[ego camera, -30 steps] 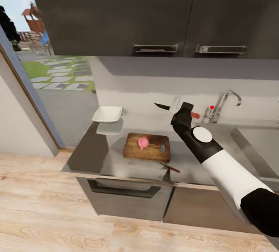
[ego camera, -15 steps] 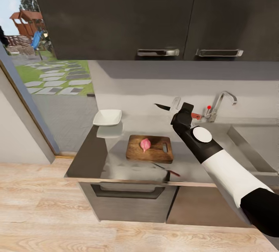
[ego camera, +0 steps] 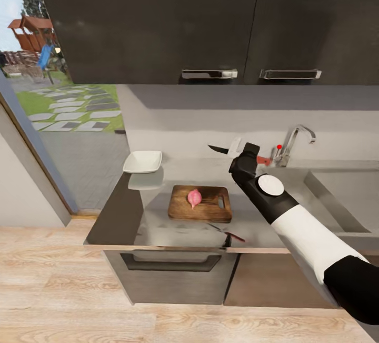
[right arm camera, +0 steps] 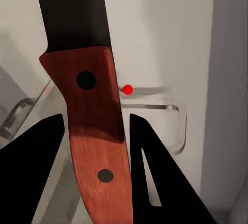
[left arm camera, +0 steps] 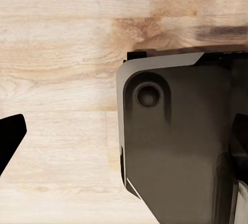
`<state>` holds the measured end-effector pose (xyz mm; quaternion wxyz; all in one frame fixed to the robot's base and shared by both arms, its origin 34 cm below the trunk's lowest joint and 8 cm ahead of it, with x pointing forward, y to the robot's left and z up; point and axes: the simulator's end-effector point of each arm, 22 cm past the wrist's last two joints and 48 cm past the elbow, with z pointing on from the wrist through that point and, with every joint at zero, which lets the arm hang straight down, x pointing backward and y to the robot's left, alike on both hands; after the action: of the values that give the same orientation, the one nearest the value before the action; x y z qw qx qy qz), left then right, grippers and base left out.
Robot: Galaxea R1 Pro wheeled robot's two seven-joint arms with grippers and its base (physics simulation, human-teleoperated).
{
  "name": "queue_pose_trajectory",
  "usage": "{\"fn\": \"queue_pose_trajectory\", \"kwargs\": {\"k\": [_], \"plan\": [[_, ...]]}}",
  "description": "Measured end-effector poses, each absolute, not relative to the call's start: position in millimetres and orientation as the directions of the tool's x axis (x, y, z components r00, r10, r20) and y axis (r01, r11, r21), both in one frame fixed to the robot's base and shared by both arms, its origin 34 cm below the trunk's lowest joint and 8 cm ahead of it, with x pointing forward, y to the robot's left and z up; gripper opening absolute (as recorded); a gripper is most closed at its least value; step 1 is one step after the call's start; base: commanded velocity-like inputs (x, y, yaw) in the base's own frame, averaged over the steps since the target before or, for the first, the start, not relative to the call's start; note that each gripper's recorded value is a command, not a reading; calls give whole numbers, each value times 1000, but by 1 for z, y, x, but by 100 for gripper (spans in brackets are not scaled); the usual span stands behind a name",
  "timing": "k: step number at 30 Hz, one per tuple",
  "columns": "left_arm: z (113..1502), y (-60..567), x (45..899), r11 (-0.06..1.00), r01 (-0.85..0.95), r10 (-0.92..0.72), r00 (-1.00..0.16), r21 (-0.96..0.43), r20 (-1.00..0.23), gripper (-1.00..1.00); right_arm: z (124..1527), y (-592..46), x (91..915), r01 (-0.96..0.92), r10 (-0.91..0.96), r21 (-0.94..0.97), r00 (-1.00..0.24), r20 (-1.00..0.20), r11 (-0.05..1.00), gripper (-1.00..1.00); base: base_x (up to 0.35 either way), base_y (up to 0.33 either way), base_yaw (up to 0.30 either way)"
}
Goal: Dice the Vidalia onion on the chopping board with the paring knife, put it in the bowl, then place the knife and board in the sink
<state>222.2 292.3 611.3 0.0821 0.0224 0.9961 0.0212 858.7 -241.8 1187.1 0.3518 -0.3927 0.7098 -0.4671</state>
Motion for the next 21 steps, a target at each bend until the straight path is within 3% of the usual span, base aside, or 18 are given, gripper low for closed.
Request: {"fn": "queue_pose_trajectory", "kwargs": {"k": [21], "plan": [[612, 287, 226, 998, 55, 61, -983, 40, -172, 100, 1177, -232, 856, -257, -889, -934, -444, -113, 248, -100, -1, 0, -32]]}}
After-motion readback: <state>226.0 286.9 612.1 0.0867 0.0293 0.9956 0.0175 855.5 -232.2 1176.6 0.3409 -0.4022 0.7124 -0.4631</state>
